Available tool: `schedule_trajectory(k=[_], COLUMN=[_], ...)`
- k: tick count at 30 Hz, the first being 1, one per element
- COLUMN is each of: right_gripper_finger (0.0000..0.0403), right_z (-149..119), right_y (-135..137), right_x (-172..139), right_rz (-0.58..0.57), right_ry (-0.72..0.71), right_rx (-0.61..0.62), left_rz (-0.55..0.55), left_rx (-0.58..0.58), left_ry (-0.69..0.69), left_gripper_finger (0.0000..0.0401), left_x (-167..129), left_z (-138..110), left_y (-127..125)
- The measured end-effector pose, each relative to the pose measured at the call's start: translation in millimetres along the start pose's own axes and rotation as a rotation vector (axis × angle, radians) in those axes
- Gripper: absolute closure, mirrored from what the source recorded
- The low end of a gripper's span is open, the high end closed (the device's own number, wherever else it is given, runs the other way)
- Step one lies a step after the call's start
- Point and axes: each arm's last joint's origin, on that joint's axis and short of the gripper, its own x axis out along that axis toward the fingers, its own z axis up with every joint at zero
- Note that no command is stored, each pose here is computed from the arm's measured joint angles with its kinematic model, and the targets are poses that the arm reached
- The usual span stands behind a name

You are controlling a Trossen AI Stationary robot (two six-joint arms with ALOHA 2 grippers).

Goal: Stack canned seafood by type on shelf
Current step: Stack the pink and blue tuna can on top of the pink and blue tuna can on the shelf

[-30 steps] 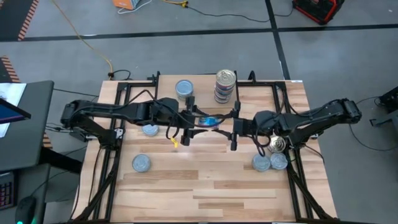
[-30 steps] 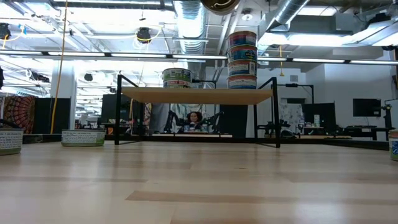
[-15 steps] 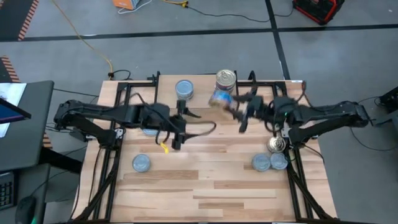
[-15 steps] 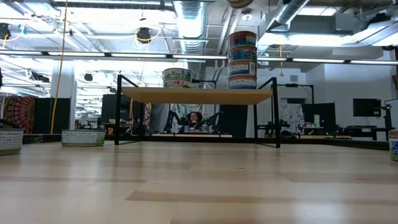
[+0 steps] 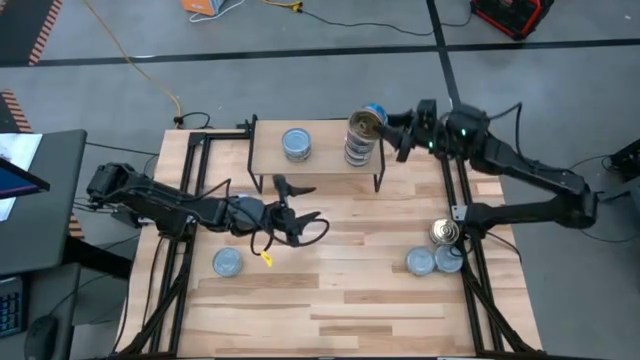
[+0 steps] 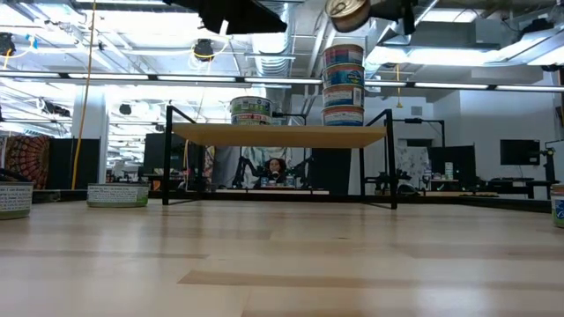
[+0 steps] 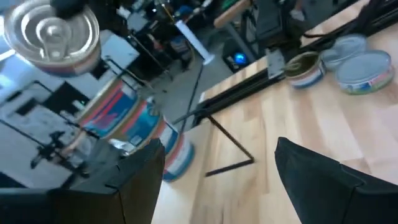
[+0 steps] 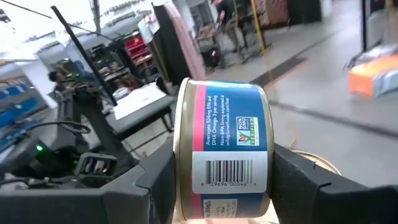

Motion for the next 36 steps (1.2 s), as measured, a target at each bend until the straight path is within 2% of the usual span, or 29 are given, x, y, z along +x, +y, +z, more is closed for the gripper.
schedule_trajectory(k=[6, 9, 16, 26, 36], right_gripper_finger=[0.0176, 0.0176, 0.0175, 0.0173, 0.0129], right_z=[14, 19, 21, 22, 19], right_y=[-31, -42, -57, -75, -86], right_x=[26, 35, 47, 41, 36], right_rz=[0.068, 0.084, 0.143, 0.187, 0.156], right_ry=[0.127, 0.179, 0.272, 0.342, 0.392], right_rx=[0.158, 0.197, 0.266, 0.341, 0.394], left_rz=[0.002, 0.045, 0.150, 0.128, 0.130], left_rx=[0.001, 0.020, 0.084, 0.050, 0.054], left_ry=[-0.121, -0.165, -0.088, -0.105, -0.102], left_gripper_finger=[0.0111, 0.0111, 0.0111, 0.0111, 0.0111], left_x=[-6, -9, -11, -11, -11], left_z=[-10, -18, -24, -24, -24], left_y=[-7, -9, -7, -9, -9])
